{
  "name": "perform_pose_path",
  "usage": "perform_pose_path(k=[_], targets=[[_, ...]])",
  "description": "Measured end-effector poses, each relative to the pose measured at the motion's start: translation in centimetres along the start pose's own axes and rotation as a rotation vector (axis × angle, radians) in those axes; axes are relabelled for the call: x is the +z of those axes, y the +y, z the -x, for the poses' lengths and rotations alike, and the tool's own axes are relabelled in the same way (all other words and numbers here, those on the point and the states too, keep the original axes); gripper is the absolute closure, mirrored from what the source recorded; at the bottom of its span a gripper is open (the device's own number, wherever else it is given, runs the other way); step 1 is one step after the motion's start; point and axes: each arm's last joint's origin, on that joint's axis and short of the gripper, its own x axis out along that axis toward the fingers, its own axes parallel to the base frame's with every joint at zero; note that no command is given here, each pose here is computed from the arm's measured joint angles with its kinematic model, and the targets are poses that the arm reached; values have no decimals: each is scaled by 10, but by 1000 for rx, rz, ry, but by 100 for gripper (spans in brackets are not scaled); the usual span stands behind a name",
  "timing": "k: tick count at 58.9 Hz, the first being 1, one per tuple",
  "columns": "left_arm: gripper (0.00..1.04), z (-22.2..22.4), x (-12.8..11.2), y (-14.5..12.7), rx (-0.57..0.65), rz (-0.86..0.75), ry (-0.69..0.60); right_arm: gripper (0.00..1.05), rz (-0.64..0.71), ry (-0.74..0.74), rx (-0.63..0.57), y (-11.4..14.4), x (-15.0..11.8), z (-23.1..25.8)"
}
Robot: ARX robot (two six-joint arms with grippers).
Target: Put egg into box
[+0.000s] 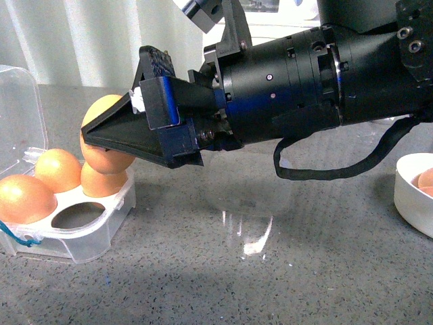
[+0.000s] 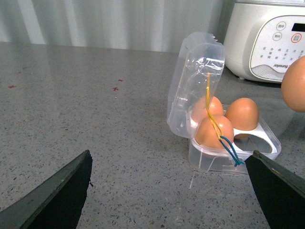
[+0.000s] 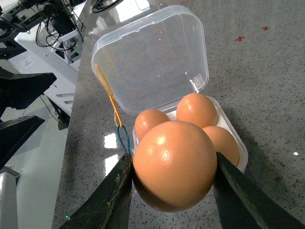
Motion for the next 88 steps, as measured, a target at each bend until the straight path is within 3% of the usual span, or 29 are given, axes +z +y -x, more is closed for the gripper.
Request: perform_pose_path(k=[30,88], targets=[[7,0,0,0,0,0,0,64,21,71,114,13,-4,-18],[7,0,0,0,0,0,0,64,82,110,58,6,-3,-40]])
